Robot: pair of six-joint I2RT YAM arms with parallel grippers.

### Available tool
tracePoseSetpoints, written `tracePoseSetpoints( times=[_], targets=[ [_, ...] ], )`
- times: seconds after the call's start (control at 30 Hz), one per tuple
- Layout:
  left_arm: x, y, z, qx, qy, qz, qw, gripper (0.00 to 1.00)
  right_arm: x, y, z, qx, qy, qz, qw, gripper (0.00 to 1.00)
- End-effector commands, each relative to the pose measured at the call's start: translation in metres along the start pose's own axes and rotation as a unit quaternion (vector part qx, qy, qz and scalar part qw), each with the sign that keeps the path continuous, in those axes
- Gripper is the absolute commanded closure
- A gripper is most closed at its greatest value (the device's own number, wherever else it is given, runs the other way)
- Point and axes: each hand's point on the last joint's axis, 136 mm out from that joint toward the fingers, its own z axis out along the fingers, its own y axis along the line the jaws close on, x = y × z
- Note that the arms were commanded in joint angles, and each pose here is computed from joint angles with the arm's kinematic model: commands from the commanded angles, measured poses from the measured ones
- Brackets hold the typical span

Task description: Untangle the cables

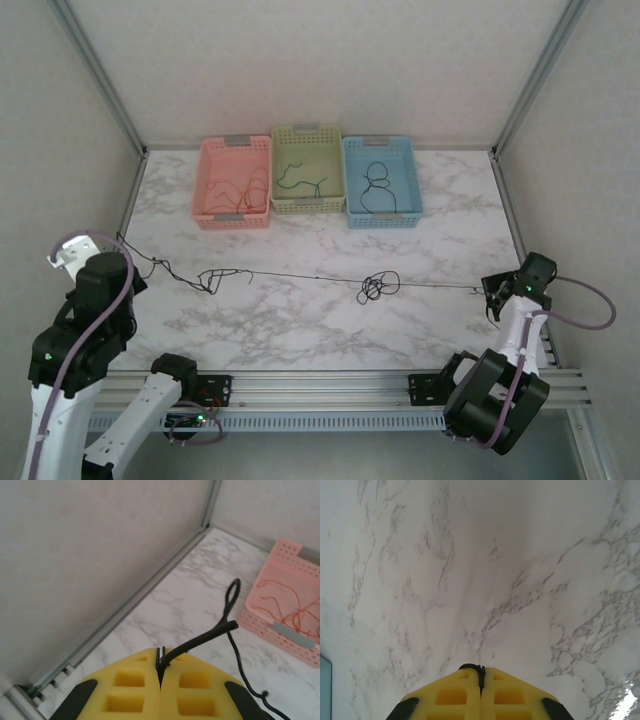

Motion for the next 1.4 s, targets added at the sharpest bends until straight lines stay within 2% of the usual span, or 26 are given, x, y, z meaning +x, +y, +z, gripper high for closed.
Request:
tracePoseSetpoints(
  times=[0.0, 0.1, 0.17, 0.27, 0.33, 0.5, 0.6, 0.73, 0.83, 1.03, 1.2, 1.3, 1.37],
  targets=[
    [-0.03, 0.038, -0.014, -0.097, -0.05, 0.021, 0.994, 1.0, -0.012, -0.014, 0.001, 0.022, -0.03, 0.038, 0.999, 1.0],
    [-0.043, 0.042, -0.022, -0.098, -0.066, 0.023, 0.993, 1.0, -0.011, -0.006, 0.004, 0.0, -0.028, 0.069, 0.997, 1.0],
    [-0.042, 0.032, -0.016, -0.091, -0.058, 0.034, 0.994, 1.0, -0.012, -0.001, 0.008, -0.002, -0.022, 0.066, 0.998, 1.0],
    [-0.015, -0.012, 0.001, 0.002, 0.009, 0.032, 0.999, 1.0, -0.002, 0.015, 0.011, -0.014, -0.002, 0.028, 1.0, 1.0],
    [0.008, -0.039, 0.011, 0.052, 0.057, 0.026, 0.997, 1.0, 0.006, 0.027, 0.009, -0.023, 0.004, -0.004, 1.0, 1.0],
    [0.056, -0.096, 0.022, 0.163, 0.155, 0.015, 0.974, 1.0, 0.026, 0.052, -0.003, -0.045, 0.018, -0.084, 0.995, 1.0],
    [0.077, -0.128, 0.016, 0.234, 0.209, 0.017, 0.949, 1.0, 0.052, 0.07, -0.007, -0.069, 0.056, -0.149, 0.985, 1.0],
    [0.099, -0.166, 0.0, 0.328, 0.276, 0.015, 0.903, 1.0, 0.091, 0.092, -0.014, -0.108, 0.104, -0.221, 0.964, 1.0],
    [0.102, -0.184, -0.013, 0.377, 0.291, 0.014, 0.879, 1.0, 0.12, 0.111, -0.025, -0.141, 0.125, -0.28, 0.941, 1.0],
    [0.107, -0.198, -0.028, 0.422, 0.312, 0.018, 0.851, 1.0, 0.164, 0.134, -0.043, -0.179, 0.158, -0.364, 0.9, 1.0],
    [0.121, -0.207, -0.034, 0.439, 0.329, 0.022, 0.836, 1.0, 0.186, 0.139, -0.044, -0.175, 0.172, -0.418, 0.875, 1.0],
    [0.128, -0.215, -0.04, 0.454, 0.334, 0.031, 0.825, 1.0, 0.207, 0.146, -0.051, -0.19, 0.189, -0.462, 0.846, 1.0],
    [0.131, -0.219, -0.043, 0.46, 0.336, 0.04, 0.821, 1.0, 0.223, 0.149, -0.058, -0.2, 0.2, -0.496, 0.821, 0.88]
  ],
)
